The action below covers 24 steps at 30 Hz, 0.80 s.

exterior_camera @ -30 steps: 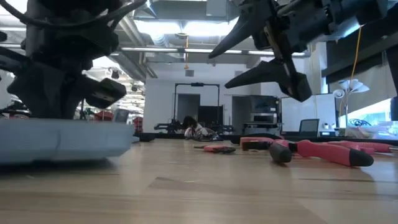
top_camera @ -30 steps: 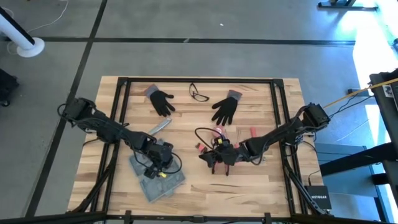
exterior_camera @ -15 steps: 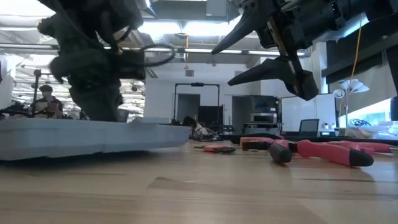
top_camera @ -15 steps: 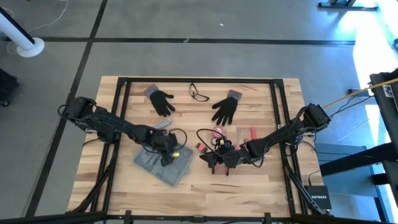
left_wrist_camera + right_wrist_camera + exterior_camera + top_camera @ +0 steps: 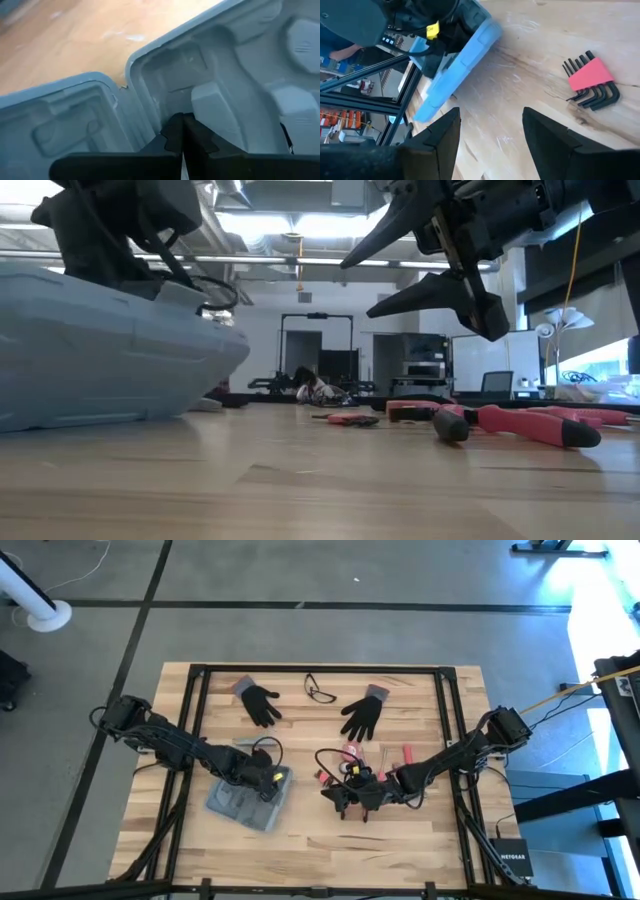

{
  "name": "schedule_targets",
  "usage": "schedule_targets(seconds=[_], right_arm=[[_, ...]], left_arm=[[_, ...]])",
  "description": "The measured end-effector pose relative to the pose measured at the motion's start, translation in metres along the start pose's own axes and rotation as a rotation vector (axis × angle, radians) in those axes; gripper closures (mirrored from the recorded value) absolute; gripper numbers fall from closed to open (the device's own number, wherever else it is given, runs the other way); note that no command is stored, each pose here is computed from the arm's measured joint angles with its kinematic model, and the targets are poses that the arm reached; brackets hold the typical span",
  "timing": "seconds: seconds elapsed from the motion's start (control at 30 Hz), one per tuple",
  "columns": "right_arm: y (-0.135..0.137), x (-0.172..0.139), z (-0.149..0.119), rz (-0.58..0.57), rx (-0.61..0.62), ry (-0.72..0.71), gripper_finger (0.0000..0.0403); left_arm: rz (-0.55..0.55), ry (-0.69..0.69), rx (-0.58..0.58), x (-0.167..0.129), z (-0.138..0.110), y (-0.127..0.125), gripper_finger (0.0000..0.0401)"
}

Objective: Prefit tool cases

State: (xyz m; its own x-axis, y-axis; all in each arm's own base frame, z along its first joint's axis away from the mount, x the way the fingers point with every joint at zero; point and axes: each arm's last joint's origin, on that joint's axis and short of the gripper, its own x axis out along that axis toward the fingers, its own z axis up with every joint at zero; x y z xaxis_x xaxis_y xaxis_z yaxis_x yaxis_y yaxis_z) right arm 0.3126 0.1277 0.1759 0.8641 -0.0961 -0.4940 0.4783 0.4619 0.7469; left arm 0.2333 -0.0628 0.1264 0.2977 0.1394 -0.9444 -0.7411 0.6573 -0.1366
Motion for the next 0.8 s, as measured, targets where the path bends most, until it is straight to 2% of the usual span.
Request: schedule_targets(seconds=[0.17, 0.27, 0.43, 0.6, 0.7, 0.8], right_arm=[[0.004, -0.004, 0.003, 0.023, -0.041, 0.002, 0.0199], [0.008, -0.008, 0.006, 0.042, -0.062, -0.002, 0.0199], [0.011, -0.013, 0.01, 0.051, -0.087, -0.013, 0.0199], [0.001, -0.013, 0.016, -0.056, -0.063, -0.029, 0.0201], [-0.008, -0.008, 0.027, -0.128, -0.026, 0.045, 0.0234], [-0.008, -0.003, 0.043, -0.202, -0.103, 0.121, 0.0308]], left_arm=[[-0.002, -0.123, -0.078, -0.014, 0.011, 0.006, 0.0401], [-0.05, -0.177, -0.05, -0.028, 0.02, 0.006, 0.0401], [-0.055, -0.176, -0.017, -0.037, 0.022, 0.011, 0.0401], [-0.126, -0.216, 0.091, -0.053, 0.019, 0.008, 0.0401], [-0.205, -0.268, 0.169, -0.067, 0.017, 0.004, 0.0401], [-0.257, -0.32, 0.252, -0.082, 0.011, 0.003, 0.0401]])
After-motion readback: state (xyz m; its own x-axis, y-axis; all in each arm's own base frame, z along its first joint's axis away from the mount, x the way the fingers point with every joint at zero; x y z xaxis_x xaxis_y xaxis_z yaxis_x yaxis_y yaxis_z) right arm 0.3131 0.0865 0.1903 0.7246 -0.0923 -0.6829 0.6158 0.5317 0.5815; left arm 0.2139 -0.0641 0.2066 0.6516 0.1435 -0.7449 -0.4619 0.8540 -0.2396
